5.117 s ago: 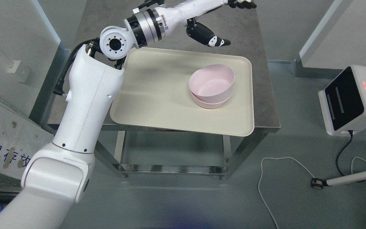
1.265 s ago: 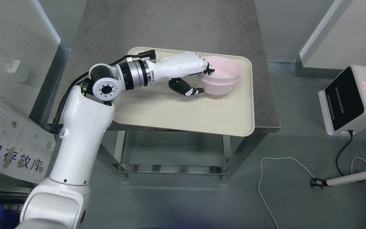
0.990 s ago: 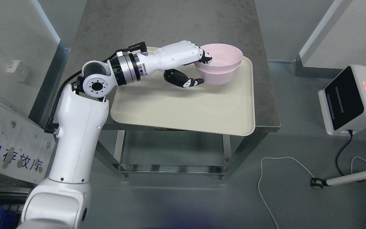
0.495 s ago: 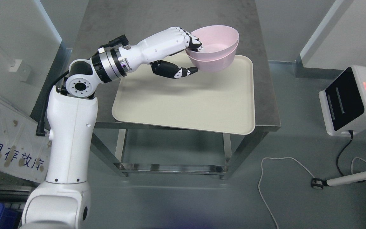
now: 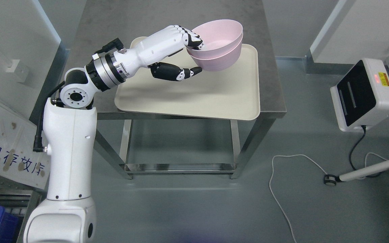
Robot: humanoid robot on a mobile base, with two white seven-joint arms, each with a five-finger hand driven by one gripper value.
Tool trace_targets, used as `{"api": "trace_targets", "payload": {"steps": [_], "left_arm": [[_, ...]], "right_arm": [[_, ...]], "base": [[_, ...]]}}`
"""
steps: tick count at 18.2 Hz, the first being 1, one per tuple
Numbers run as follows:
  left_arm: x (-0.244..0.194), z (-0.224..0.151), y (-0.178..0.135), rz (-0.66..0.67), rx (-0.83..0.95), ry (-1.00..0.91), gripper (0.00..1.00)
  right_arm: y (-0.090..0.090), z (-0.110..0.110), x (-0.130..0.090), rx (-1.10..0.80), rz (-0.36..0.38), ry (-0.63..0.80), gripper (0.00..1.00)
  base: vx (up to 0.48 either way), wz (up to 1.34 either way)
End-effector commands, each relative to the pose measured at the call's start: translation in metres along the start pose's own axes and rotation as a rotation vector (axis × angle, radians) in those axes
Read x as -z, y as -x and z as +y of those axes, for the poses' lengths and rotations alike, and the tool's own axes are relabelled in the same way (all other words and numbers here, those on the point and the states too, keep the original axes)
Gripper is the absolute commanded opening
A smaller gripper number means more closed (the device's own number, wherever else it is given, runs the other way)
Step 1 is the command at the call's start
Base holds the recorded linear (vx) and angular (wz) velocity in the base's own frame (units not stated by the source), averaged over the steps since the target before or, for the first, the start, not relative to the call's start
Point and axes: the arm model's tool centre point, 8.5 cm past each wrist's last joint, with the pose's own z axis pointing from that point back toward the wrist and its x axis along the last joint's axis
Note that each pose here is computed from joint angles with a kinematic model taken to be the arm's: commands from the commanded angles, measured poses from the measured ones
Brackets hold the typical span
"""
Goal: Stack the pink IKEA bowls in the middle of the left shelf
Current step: 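Hold the stacked bowls aloft while the robot turns toward the blue bins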
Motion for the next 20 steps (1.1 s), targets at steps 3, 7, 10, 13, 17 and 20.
{"api": "trace_targets", "payload": {"steps": [3, 7, 10, 13, 17, 20], "left_arm": [[-0.044, 0.020, 0.013, 0.078, 0.011, -0.115, 0.03], [-0.045, 0.020, 0.013, 0.080, 0.010, -0.117, 0.03], [-0.043, 0.017, 0.013, 0.077, 0.005, -0.108, 0.03], [-0.043, 0.014, 0.014, 0.079, -0.002, -0.103, 0.03], [-0.048, 0.016, 0.016, 0.093, -0.005, -0.117, 0.03], [-0.051, 0.017, 0.017, 0.100, -0.004, -0.126, 0.03]], "right_arm": [[0.000, -0.012, 0.000, -0.001, 0.001, 0.019, 1.00], [0.000, -0.012, 0.000, -0.003, 0.001, 0.018, 1.00], [0.000, -0.012, 0.000, -0.003, 0.001, 0.018, 1.00], [0.000, -0.012, 0.000, -0.003, 0.001, 0.018, 1.00], [0.000, -0.012, 0.000, -0.001, 0.001, 0.019, 1.00], [0.000, -0.012, 0.000, -0.003, 0.001, 0.018, 1.00]], "base": [[-0.217, -0.25], [-0.279, -0.15], [-0.350, 0.25], [-0.353, 0.43], [-0.384, 0.12], [-0.363, -0.16]]}}
